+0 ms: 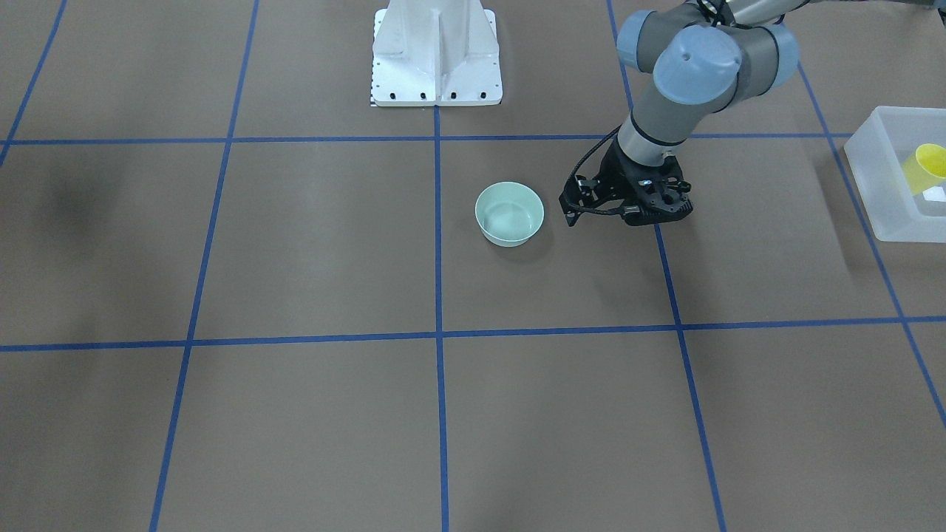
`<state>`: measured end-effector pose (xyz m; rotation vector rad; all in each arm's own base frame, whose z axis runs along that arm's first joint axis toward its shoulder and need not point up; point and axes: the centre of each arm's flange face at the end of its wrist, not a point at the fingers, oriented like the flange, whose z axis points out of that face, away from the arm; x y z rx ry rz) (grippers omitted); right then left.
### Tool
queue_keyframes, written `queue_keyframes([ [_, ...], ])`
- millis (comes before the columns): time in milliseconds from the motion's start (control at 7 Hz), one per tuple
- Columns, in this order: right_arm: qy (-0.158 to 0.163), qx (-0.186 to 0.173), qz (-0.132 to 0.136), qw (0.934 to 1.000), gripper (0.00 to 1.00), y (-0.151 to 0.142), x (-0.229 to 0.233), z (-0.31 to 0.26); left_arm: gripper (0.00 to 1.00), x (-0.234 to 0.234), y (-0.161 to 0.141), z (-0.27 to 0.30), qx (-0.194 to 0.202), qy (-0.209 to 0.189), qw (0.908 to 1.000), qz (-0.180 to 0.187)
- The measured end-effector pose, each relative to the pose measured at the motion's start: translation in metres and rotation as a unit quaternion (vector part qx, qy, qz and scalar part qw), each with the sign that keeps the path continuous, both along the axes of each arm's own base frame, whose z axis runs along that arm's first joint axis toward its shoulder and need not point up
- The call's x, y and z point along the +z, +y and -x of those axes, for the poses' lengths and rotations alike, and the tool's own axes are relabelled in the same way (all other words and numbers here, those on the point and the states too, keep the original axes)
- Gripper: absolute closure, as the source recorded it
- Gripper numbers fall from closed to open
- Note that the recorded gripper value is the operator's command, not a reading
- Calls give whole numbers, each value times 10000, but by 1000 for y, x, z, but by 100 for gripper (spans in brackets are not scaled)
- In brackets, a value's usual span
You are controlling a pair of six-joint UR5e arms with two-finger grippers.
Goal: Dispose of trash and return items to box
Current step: 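Lift the cloth toward the pink bin while the left gripper nears the bowl, then grasp the green bowl rim with the left gripper while the right drops the cloth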
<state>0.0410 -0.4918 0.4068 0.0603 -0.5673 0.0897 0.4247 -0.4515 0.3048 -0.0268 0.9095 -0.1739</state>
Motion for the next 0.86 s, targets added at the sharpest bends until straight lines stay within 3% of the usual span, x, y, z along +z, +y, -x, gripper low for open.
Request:
queue_keyframes([
  [143, 69, -145, -5, 9999, 100, 0, 22, -27, 2, 2, 10, -22, 57, -50, 10000, 2],
  [429, 148, -102, 38, 9998, 100, 5, 44, -64, 6, 4, 37, -58, 288, -106, 9995, 31],
  [714, 317, -132, 128, 9993, 100, 9, 63, -84, 97, 5, 53, -89, 388, -122, 9992, 63],
  [857, 361, -143, 183, 9991, 100, 12, 72, -88, 100, 8, 53, -103, 341, -47, 9994, 23],
])
